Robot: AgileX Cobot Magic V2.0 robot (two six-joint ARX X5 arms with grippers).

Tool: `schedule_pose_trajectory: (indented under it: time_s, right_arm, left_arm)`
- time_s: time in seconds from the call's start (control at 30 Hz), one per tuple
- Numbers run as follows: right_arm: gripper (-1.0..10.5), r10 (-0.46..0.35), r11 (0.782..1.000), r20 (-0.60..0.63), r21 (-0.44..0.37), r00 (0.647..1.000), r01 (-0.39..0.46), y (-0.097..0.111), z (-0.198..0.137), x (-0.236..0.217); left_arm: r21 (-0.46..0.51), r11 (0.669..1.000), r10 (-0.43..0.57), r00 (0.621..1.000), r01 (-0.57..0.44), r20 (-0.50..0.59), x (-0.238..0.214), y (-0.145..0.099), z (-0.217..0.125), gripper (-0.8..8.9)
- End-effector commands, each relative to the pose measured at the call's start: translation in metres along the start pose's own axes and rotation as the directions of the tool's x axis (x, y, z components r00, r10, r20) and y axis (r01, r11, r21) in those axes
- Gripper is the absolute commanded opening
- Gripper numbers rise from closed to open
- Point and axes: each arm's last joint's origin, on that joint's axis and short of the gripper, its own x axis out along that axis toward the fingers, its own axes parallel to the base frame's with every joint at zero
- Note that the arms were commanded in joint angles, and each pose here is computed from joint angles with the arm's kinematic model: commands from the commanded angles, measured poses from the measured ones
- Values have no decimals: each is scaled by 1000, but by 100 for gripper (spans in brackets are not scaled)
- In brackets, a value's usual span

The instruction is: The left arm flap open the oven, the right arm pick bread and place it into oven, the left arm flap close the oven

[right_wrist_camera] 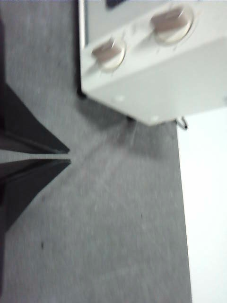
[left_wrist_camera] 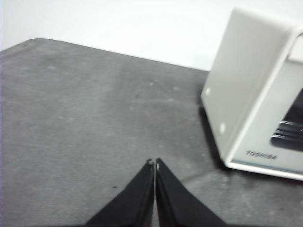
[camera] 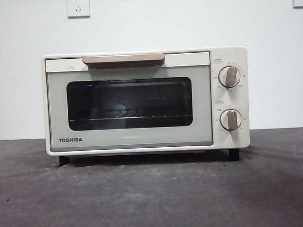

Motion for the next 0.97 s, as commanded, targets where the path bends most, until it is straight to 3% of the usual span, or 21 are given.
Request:
schedule_pose_trajectory:
  time_s: [0.03, 0.3, 0.47, 0.6, 0.8, 0.97]
  right_arm:
    - [13, 9, 988, 34, 154, 999, -14, 2, 9, -3]
    - [12, 23, 977, 128, 206, 992, -50, 13, 56, -22]
    - [12, 35, 976, 100, 211, 994, -56, 22, 94, -37]
    - [12, 103, 973, 49, 202, 994, -111, 30, 121, -47]
    - [12, 241, 965, -58, 119, 969, -233, 42, 159, -54]
    - [12, 370, 929, -177, 68, 912, -364, 51, 184, -54]
  left_arm:
    - [-70, 997, -17, 999, 20, 37, -4, -4, 14, 11]
    - [-121, 992, -23, 992, 38, 124, -14, -17, 76, 11]
    - [-115, 990, -75, 995, 82, 64, -11, -29, 121, 11]
    - [-80, 982, -172, 985, 171, -5, -8, -39, 153, 11]
    - [-65, 941, -338, 934, 332, -113, -2, -55, 184, 11]
    - [-41, 884, -462, 855, 466, -236, 3, -72, 190, 11]
